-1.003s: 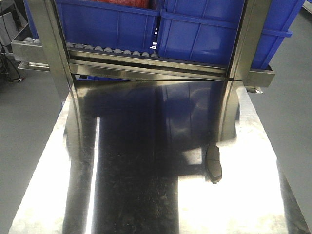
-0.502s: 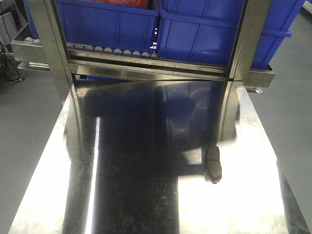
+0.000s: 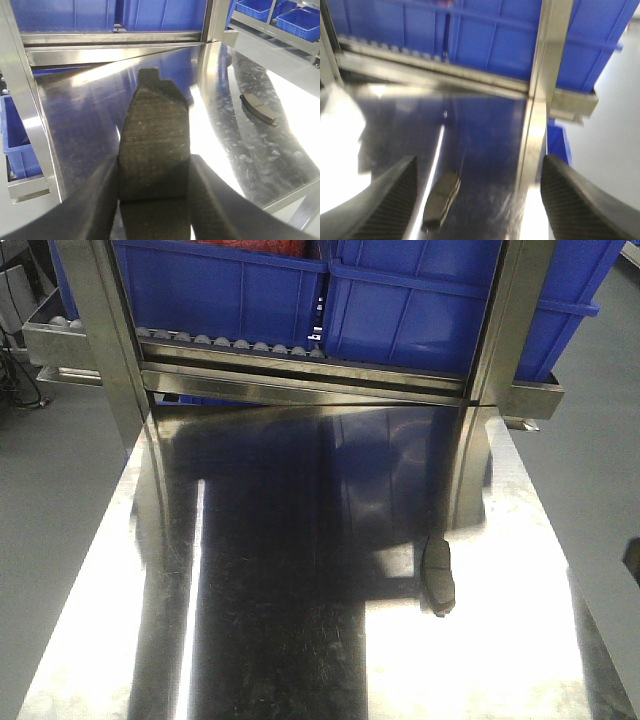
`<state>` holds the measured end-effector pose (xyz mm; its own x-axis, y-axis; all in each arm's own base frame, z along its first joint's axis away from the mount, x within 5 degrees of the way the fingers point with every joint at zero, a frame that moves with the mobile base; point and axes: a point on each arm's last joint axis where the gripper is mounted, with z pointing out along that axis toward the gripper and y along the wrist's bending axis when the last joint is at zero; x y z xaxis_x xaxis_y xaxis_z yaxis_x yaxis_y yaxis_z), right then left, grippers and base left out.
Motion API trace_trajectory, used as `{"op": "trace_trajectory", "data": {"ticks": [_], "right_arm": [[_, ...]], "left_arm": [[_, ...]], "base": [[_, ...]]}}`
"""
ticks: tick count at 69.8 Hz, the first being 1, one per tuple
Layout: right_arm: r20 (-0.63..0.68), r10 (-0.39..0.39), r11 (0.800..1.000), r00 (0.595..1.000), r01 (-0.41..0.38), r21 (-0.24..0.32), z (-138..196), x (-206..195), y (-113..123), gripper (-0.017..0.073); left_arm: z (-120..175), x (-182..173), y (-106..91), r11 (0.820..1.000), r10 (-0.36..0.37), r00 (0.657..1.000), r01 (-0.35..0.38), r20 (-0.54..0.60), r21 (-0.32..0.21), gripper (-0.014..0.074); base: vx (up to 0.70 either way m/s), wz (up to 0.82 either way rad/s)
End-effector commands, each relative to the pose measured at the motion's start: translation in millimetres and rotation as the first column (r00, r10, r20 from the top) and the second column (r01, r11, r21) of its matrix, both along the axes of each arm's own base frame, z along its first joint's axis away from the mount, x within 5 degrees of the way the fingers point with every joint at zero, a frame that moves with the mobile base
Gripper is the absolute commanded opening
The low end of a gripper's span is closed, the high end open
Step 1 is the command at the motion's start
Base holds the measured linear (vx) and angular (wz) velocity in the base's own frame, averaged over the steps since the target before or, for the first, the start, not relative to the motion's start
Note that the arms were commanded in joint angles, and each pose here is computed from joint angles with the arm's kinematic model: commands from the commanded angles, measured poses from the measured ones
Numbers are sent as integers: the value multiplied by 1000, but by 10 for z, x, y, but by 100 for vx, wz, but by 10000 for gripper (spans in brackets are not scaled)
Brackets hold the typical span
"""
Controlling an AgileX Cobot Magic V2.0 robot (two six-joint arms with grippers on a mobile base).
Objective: Move and align brake pads A on conveyor
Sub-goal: 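Move the right gripper over the other brake pad on the table, then lower the right gripper, grasp the pad and lift it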
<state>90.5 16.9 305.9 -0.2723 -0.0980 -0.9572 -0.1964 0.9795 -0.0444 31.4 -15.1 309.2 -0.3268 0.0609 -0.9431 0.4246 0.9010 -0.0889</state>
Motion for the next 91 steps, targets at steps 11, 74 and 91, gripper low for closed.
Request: {"op": "trace_trajectory", "data": {"ticks": [11,74,91], "right_arm": [[-249,-35,999,968,43,28,273,608,114,507],[-862,-48,995,505,95,0,-672,2226,685,507],[-872,-50,999,487,12,-51,-690,2419,1120,507]], "left_arm": [[145,21,-18,999,-8,996,13,90,-50,-6],[144,21,-18,999,-8,996,12,89,-50,-6],[144,21,-18,999,-8,996,12,89,-50,-6]], "base": [[0,0],[0,0],[0,0]]}}
